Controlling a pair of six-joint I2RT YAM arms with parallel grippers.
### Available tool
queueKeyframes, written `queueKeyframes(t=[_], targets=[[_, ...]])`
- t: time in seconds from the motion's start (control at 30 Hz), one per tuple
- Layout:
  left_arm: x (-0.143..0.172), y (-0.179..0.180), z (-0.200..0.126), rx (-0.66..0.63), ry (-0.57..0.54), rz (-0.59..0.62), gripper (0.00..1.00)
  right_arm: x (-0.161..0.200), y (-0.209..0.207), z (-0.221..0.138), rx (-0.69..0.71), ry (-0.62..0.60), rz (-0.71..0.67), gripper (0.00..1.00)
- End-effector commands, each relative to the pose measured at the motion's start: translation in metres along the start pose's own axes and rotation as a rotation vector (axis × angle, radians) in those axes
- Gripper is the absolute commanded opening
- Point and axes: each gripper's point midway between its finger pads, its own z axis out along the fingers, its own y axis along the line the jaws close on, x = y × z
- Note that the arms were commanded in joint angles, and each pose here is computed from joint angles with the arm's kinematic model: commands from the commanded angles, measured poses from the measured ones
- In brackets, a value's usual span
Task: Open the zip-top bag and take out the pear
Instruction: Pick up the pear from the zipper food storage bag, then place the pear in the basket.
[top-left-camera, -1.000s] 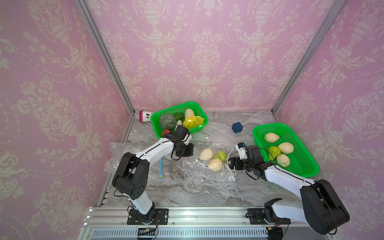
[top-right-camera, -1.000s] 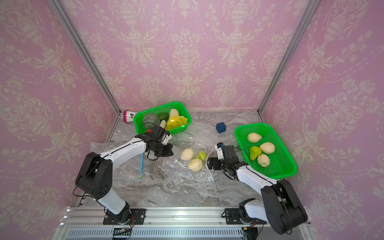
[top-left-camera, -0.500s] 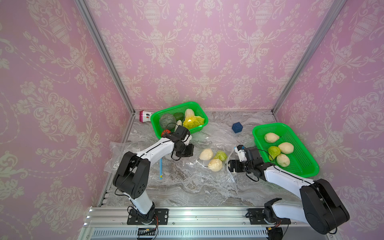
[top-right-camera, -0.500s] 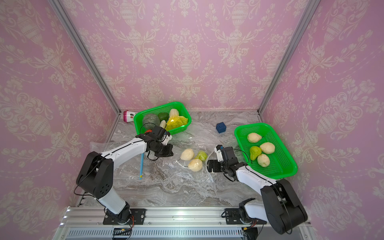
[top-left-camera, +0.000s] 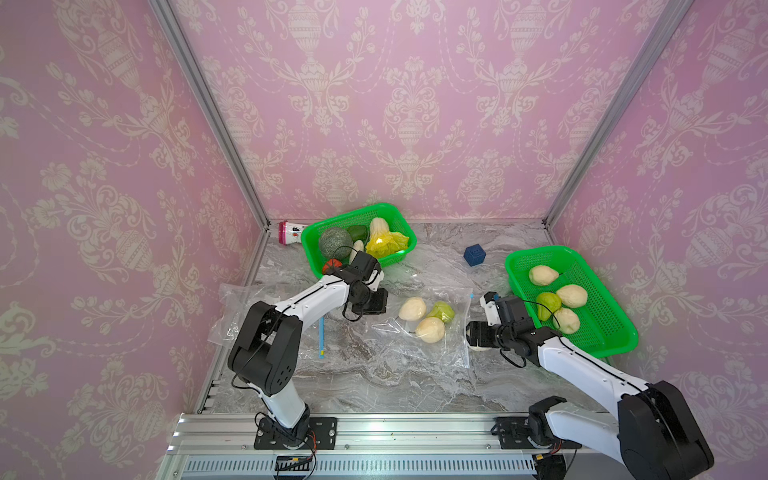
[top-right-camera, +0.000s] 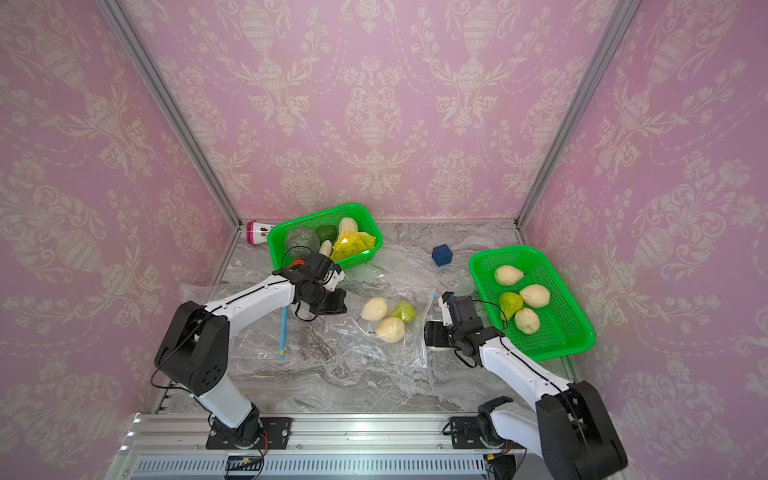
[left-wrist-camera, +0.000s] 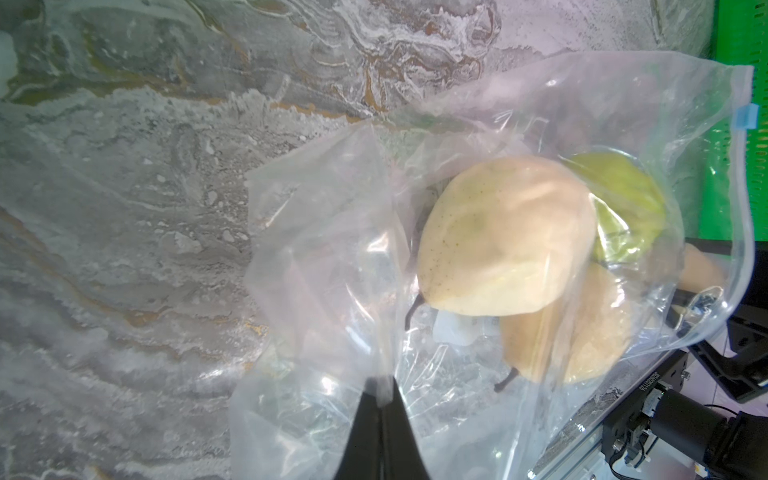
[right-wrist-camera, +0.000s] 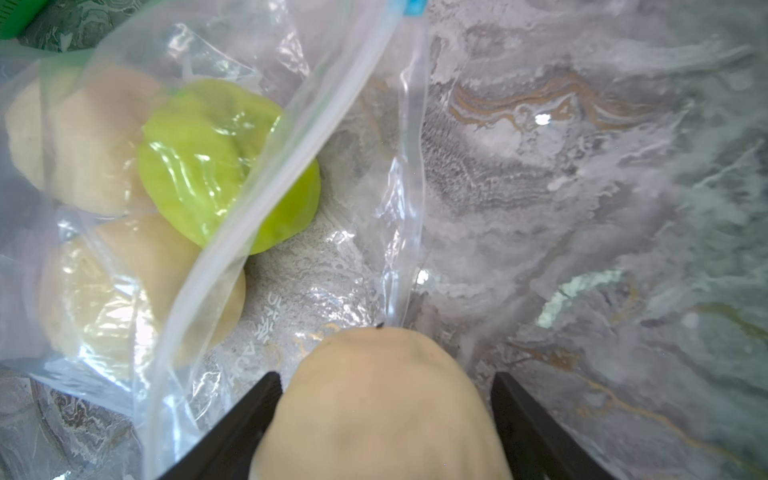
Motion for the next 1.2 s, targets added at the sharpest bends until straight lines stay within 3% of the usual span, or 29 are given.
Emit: queueKeyframes(t=[0.0,0.27,0.53,0.73,1.17], targets=[[-0.003,-0.003,-0.001,0.015,0.012,0.025,0.00,-0.031,-0.001,-0.025,0.024,-0.091,0.048,0.77],[-0.006,-0.005,-0.003,0.019,0.008,0.029,0.00,-0.107,-0.027,-0.081,0.099,-0.277,0.100,0.76],[-0.005,-0.005,0.001,0.024,0.019,0.042,0.00,-0.165,-0.126,-0.128,0.213,-0.481,0.295,0.73],[-0.010,-0.008,0.002,0.032,0.023,0.058,0.00,-0.191,-0.179,-0.119,0.222,-0.553,0.384,0.69],[-0.015,-0.008,0.009,0.037,0.034,0.063,0.00,-0.233,-0.212,-0.052,0.097,-0.553,0.409,0.70]])
